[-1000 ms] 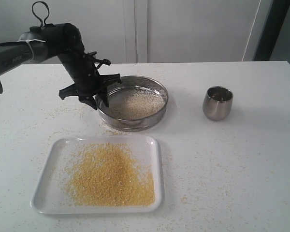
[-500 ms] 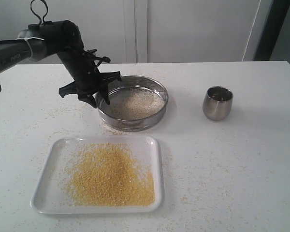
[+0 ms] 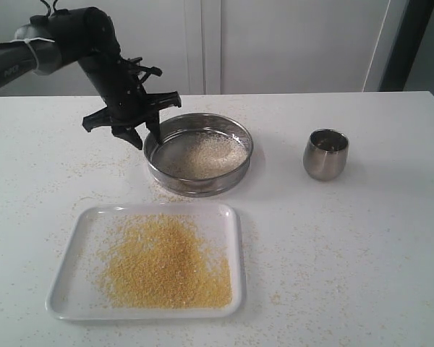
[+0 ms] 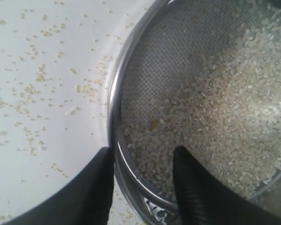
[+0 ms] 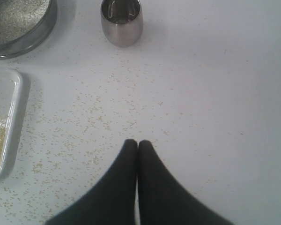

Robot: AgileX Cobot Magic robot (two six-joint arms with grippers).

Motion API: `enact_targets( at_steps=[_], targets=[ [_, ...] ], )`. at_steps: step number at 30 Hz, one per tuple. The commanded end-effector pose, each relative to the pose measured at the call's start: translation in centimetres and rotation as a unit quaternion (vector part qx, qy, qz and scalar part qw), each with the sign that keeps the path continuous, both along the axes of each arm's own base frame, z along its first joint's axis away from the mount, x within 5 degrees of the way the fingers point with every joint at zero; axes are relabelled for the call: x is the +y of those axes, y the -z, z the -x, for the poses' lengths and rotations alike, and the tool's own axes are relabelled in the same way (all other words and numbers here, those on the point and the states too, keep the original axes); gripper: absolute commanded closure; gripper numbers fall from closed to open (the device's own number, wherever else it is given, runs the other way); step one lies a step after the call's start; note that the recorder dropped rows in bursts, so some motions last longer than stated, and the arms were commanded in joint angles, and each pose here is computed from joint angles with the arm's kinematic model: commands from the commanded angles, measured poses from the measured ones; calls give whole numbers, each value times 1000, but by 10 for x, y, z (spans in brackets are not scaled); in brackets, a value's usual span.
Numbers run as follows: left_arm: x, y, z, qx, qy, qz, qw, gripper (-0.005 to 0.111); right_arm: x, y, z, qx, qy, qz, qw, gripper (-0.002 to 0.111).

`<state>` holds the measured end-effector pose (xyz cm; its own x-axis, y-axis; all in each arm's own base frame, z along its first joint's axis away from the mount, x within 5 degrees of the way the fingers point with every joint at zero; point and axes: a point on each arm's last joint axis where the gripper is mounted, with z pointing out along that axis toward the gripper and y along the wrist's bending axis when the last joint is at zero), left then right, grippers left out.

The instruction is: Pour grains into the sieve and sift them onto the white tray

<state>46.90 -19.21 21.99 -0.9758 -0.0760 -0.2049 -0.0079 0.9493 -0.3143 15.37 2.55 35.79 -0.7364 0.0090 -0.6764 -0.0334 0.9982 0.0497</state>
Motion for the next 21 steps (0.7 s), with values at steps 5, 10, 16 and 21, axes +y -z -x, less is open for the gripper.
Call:
enact_targets(
  at_steps=[5, 10, 16, 21],
  targets=[
    [12, -39, 11, -37, 40, -49, 997, 78, -1, -1, 0, -8, 3, -2, 1000, 108],
    [21, -51, 17, -44, 53, -94, 993, 98, -1, -1, 0, -8, 3, -2, 1000, 108],
    [27, -65, 21, -56, 55, -116, 990, 107, -1, -1, 0, -8, 3, -2, 1000, 108],
    [32, -72, 25, -58, 68, -135, 987, 107, -1, -1, 0, -7, 10, -8, 1000, 108]
  ],
)
